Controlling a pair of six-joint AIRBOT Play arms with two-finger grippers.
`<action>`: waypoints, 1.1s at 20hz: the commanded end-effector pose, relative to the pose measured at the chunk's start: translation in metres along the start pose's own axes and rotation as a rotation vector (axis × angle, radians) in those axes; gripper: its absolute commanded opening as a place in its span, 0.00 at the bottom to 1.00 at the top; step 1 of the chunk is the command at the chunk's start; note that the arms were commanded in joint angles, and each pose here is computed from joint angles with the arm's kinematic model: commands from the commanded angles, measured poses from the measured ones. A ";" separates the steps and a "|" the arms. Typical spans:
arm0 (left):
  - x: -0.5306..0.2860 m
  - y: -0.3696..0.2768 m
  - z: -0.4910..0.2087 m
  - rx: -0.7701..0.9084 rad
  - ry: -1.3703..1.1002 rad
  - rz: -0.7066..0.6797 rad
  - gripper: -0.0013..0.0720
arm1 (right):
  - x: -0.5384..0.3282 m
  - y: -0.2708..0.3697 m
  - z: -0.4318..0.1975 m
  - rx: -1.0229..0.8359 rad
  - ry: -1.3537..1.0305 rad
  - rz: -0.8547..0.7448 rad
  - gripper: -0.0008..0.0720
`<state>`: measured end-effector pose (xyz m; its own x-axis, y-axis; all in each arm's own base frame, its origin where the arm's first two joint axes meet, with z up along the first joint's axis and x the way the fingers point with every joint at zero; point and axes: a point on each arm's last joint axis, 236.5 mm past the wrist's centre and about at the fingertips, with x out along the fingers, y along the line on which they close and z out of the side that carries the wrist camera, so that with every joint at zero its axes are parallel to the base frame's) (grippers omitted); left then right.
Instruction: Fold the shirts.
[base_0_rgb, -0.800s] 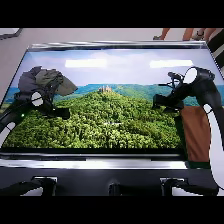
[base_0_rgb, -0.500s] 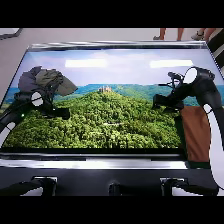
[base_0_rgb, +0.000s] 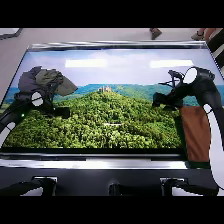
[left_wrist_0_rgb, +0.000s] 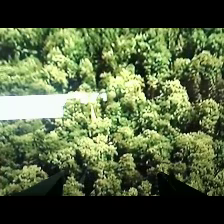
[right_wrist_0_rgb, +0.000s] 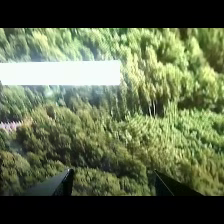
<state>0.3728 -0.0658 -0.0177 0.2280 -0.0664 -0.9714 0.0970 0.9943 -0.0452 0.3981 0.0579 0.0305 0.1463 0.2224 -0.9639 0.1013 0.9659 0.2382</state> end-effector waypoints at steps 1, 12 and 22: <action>0.002 -0.004 0.023 -0.003 -0.093 -0.013 0.93 | -0.001 0.003 0.028 0.000 -0.117 0.013 0.84; -0.014 0.144 0.196 -0.758 -0.392 -0.346 1.00 | -0.004 0.007 0.056 0.002 -0.234 0.031 0.84; 0.057 0.186 0.249 -0.936 -0.550 -0.336 1.00 | 0.002 0.012 0.052 0.016 -0.208 0.054 0.84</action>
<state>0.6280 0.0872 -0.0103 0.7081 -0.1748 -0.6841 -0.4666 0.6113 -0.6392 0.4524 0.0607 0.0385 0.3582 0.2339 -0.9039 0.0997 0.9530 0.2861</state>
